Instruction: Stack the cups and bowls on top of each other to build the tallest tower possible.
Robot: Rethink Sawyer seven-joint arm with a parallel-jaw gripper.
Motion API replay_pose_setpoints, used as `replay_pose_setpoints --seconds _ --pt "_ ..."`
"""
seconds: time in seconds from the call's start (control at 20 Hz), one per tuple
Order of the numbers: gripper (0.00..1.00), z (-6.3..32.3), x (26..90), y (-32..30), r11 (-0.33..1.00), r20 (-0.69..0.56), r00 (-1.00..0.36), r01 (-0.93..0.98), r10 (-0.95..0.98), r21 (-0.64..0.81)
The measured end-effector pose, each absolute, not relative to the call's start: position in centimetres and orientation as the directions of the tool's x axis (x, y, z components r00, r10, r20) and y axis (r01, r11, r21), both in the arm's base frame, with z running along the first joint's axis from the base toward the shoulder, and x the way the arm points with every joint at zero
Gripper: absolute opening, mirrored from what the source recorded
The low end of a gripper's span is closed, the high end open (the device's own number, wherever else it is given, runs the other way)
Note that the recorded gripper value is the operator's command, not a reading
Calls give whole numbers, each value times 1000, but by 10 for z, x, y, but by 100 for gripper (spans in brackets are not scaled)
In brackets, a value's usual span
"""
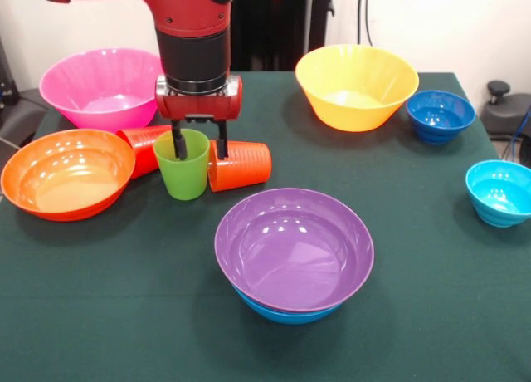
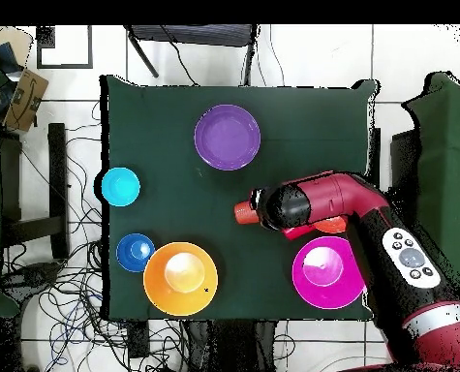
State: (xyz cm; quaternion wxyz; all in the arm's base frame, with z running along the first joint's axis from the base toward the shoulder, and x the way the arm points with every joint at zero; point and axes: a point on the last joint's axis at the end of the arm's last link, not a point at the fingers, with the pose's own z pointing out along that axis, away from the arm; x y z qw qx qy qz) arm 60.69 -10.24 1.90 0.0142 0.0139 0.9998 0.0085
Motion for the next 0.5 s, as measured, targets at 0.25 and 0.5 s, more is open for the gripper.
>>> replay_pose_setpoints --seconds 0.25,0.5 --pt "100 17 603 -100 1000 -34 -999 16 17 21" --pt "0 15 599 -96 1000 -36 -999 10 11 28"
